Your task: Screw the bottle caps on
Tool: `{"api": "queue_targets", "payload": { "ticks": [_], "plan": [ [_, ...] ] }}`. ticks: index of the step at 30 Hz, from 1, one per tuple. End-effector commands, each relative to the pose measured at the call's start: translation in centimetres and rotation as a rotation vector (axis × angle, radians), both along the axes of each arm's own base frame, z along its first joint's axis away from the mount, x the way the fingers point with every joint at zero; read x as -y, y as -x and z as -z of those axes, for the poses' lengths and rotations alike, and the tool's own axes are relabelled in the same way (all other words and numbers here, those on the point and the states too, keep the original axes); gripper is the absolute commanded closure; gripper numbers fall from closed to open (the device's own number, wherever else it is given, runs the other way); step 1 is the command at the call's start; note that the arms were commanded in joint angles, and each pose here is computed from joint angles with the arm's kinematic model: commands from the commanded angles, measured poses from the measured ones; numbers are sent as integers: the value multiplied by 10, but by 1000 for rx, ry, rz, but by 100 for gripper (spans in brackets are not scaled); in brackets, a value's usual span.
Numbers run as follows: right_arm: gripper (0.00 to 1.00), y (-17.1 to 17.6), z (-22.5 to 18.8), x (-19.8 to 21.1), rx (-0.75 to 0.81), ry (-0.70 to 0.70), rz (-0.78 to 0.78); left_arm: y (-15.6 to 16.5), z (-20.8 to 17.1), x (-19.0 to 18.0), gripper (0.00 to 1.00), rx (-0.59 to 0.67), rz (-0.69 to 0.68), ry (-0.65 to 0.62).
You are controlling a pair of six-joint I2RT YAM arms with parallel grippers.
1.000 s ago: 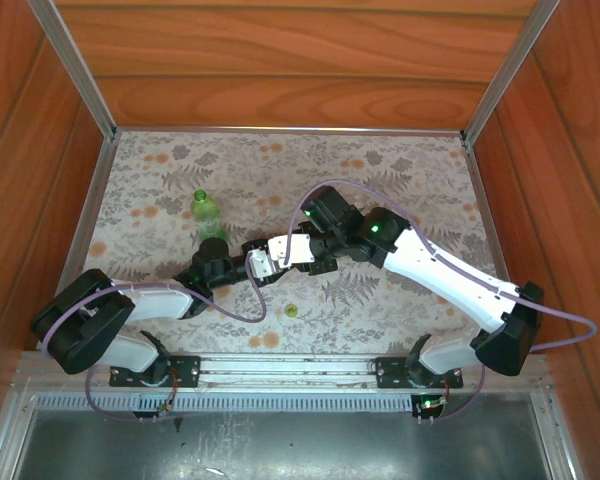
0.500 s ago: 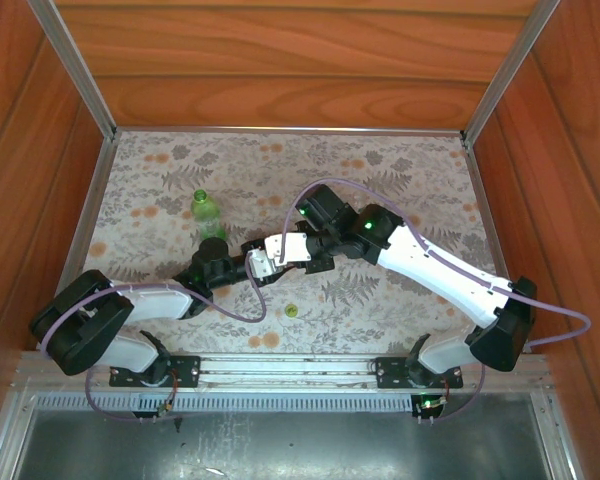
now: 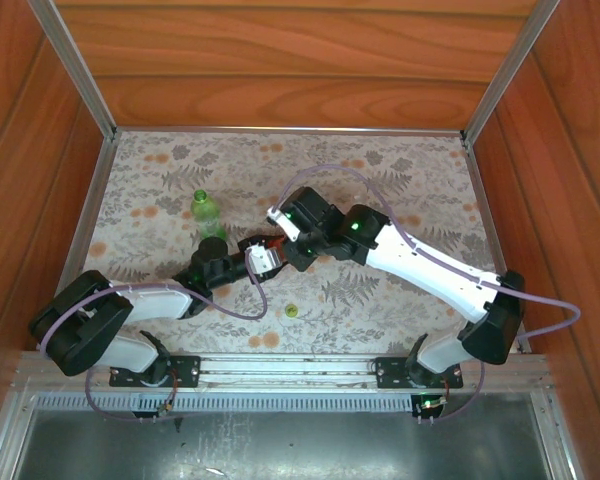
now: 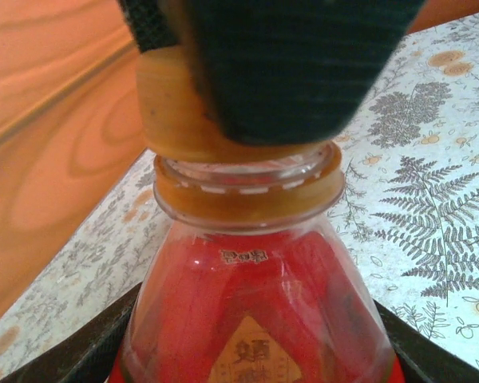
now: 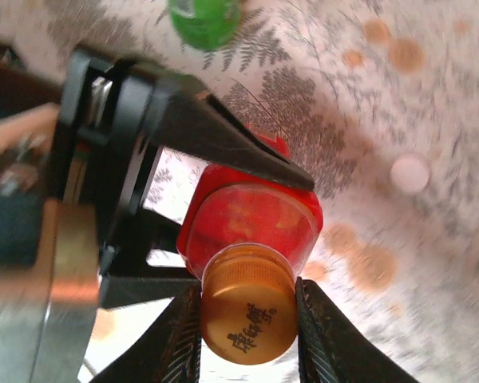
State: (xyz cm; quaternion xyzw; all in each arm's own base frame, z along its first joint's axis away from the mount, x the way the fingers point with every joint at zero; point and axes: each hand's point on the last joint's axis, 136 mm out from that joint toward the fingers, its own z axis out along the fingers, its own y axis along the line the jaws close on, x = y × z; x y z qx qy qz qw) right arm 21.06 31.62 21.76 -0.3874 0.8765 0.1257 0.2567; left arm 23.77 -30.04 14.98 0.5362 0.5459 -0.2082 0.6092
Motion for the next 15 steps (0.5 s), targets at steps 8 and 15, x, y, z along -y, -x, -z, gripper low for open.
{"api": "queue_targets", "payload": {
  "ticks": [8, 15],
  "plan": [
    [65, -3, 2, -1, -65, -59, 144, 13, 29, 2, 41, -91, 47, -64],
    [43, -5, -32, 10, 108, -73, 9, 14, 29, -2, 41, -85, 37, -68]
  ]
}}
